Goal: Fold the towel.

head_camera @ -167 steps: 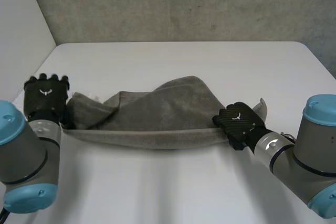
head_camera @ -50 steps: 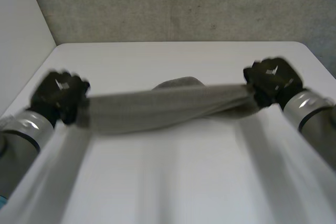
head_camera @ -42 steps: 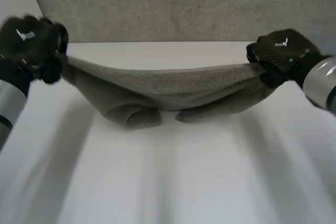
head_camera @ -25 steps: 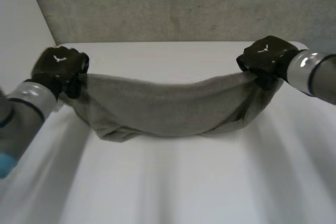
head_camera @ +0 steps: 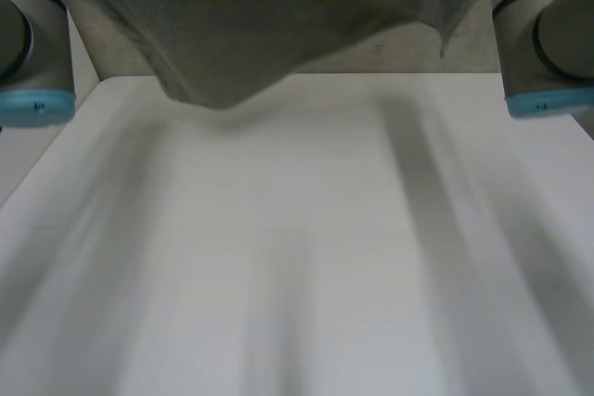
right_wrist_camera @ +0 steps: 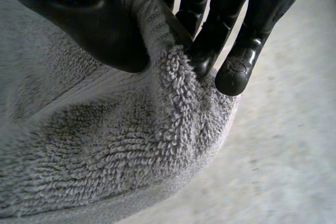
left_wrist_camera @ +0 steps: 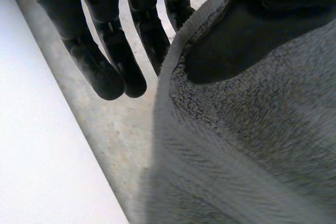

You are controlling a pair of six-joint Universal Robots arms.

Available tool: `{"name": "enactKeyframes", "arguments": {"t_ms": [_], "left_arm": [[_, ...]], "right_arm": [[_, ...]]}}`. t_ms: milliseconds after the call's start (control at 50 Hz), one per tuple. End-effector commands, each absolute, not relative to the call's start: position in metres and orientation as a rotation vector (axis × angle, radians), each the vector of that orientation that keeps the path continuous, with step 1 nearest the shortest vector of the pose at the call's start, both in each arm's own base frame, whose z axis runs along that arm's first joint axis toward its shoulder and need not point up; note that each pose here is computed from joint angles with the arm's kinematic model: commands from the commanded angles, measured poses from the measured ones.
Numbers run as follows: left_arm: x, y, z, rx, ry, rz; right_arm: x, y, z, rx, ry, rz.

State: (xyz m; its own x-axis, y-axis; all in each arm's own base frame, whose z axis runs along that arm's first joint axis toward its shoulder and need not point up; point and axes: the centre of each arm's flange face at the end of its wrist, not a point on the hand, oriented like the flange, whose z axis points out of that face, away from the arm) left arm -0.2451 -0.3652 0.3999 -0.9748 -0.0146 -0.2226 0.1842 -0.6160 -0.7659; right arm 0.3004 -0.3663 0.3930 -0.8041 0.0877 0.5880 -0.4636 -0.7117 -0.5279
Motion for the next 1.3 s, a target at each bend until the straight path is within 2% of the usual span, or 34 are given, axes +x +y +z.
{"name": "enactKeyframes", "arguments": {"t_ms": [20,40,80,100,140,160,200,260,300,400,520,880,1100,1300], "left_arm": [[-0.247,-0.352,0.315,0.504,1.621,-2.54],[-0.247,-0.352,0.315,0.504,1.621,-2.54],[-0.242,-0.339,0.273,0.602,1.756,-2.446],[-0.242,-0.339,0.273,0.603,1.756,-2.446],[-0.239,-0.323,0.233,0.685,1.864,-2.366],[-0.239,-0.323,0.233,0.685,1.864,-2.366],[-0.234,-0.306,0.2,0.743,1.935,-2.3],[-0.233,-0.298,0.186,0.776,1.954,-2.273],[-0.231,-0.283,0.163,0.858,1.972,-2.209],[-0.228,-0.27,0.136,1.001,1.972,-2.075],[-0.228,-0.268,0.131,1.081,1.903,-2.019],[-0.223,-0.272,0.134,1.048,1.897,-2.018],[-0.22,-0.274,0.135,1.037,1.897,-2.014],[-0.22,-0.272,0.134,1.039,1.901,-2.01]], "right_arm": [[0.298,-0.358,0.326,1.082,-1.351,2.349],[0.298,-0.358,0.326,1.083,-1.351,2.348],[0.296,-0.348,0.296,1.227,-1.491,2.264],[0.295,-0.347,0.296,1.227,-1.492,2.264],[0.291,-0.331,0.261,1.377,-1.65,2.145],[0.291,-0.331,0.261,1.378,-1.65,2.144],[0.281,-0.318,0.223,1.48,-1.815,2.013],[0.274,-0.312,0.206,1.511,-1.886,1.952],[0.266,-0.3,0.178,1.555,-1.994,1.857],[0.26,-0.288,0.158,1.577,-2.088,1.778],[0.256,-0.286,0.151,1.564,-2.125,1.751],[0.243,-0.299,0.156,1.407,-2.219,1.805],[0.243,-0.301,0.177,1.387,-2.177,1.857],[0.245,-0.3,0.178,1.389,-2.188,1.856]]}}
